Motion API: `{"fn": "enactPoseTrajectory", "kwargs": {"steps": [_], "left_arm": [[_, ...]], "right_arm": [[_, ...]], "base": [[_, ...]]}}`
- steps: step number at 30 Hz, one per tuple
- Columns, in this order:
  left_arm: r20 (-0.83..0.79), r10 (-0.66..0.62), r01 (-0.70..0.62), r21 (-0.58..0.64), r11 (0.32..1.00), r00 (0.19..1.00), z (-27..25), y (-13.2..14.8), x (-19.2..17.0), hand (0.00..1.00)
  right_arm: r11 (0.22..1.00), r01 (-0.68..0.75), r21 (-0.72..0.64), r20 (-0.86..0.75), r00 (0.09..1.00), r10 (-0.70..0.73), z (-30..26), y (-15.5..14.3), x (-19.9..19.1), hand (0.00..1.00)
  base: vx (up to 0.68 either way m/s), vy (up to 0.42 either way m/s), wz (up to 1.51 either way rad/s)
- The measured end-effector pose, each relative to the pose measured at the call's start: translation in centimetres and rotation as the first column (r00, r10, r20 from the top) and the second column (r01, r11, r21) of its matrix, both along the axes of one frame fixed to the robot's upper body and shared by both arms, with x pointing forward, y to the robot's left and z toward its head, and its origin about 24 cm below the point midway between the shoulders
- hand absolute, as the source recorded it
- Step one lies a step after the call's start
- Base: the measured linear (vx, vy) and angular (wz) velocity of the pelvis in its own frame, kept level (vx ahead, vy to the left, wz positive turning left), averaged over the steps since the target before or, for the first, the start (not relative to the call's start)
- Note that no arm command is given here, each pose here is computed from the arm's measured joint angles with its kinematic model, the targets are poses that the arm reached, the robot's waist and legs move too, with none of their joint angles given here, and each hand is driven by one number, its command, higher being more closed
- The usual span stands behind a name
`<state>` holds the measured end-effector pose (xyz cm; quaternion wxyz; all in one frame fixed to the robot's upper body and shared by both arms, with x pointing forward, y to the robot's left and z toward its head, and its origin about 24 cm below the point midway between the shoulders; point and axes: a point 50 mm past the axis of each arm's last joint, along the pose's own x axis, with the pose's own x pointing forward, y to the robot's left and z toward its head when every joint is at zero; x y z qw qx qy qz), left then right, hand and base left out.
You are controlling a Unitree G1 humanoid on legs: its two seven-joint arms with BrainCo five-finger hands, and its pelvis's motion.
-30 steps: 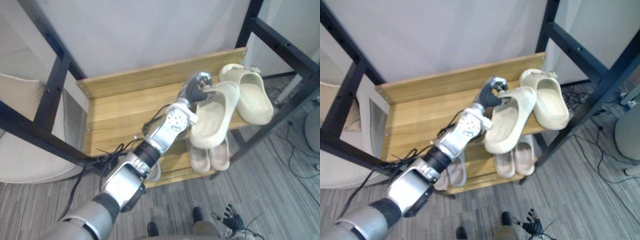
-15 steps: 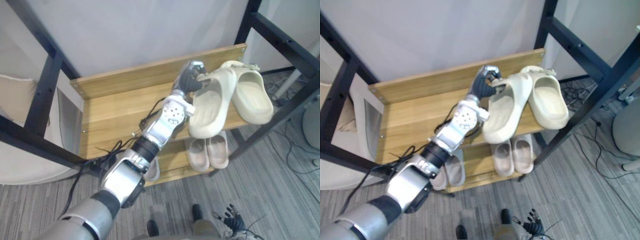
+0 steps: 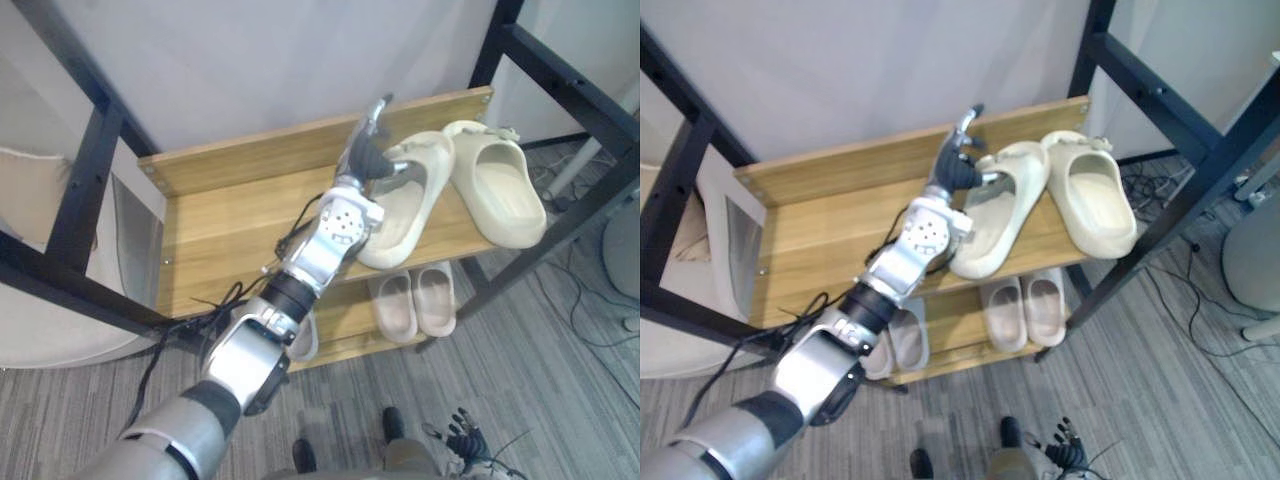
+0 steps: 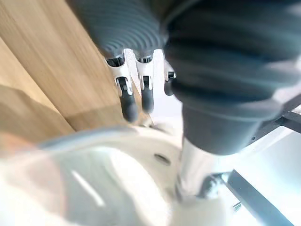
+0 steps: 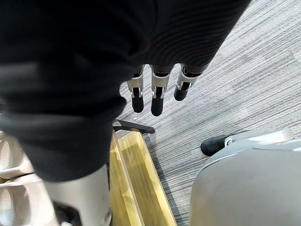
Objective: Organize the slippers on the shoe rack
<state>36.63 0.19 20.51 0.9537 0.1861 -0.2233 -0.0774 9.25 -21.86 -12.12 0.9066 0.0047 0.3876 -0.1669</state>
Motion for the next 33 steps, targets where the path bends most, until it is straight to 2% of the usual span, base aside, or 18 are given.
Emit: {"fn": "enactPoseTrajectory", "kwargs": {"steps": [8,12,19,22,30,33], "left_arm": [[0.000,-0.001,0.001,-0.005,1.000,1.000,0.0,0.0,0.0,0.00],[0.013,-0.021,0.022,-0.056,0.998,1.000,0.3,0.1,-0.6,0.00],[0.047,-0.093,0.102,-0.254,0.962,0.995,0.4,1.3,-2.7,0.00],[0.074,-0.129,0.147,-0.362,0.921,0.989,0.5,3.0,-3.6,0.00],[-0.004,-0.215,0.175,-0.564,0.807,0.977,-2.5,5.4,-5.3,0.00],[-0.043,-0.251,0.181,-0.578,0.796,0.967,-4.1,6.0,-6.0,0.00]], "right_arm": [[1.000,-0.001,0.000,0.000,1.000,0.001,0.0,0.0,0.0,0.00],[1.000,-0.007,0.000,-0.003,1.000,0.007,0.0,0.1,0.0,0.00],[1.000,-0.031,-0.007,-0.009,0.999,0.031,-0.1,0.2,0.0,0.00],[1.000,-0.030,-0.007,-0.013,0.999,0.030,-0.1,0.2,-0.1,0.00],[0.999,-0.044,-0.010,-0.068,0.997,0.043,-0.8,-0.2,-0.7,0.00],[0.999,-0.043,-0.005,-0.087,0.995,0.043,-1.1,-0.1,-0.6,0.00]], "base": [[0.00,0.000,0.00],[0.00,-0.003,0.06],[-0.02,-0.013,0.15],[-0.02,-0.016,0.11],[0.01,-0.009,0.14],[0.01,-0.019,0.13]]}}
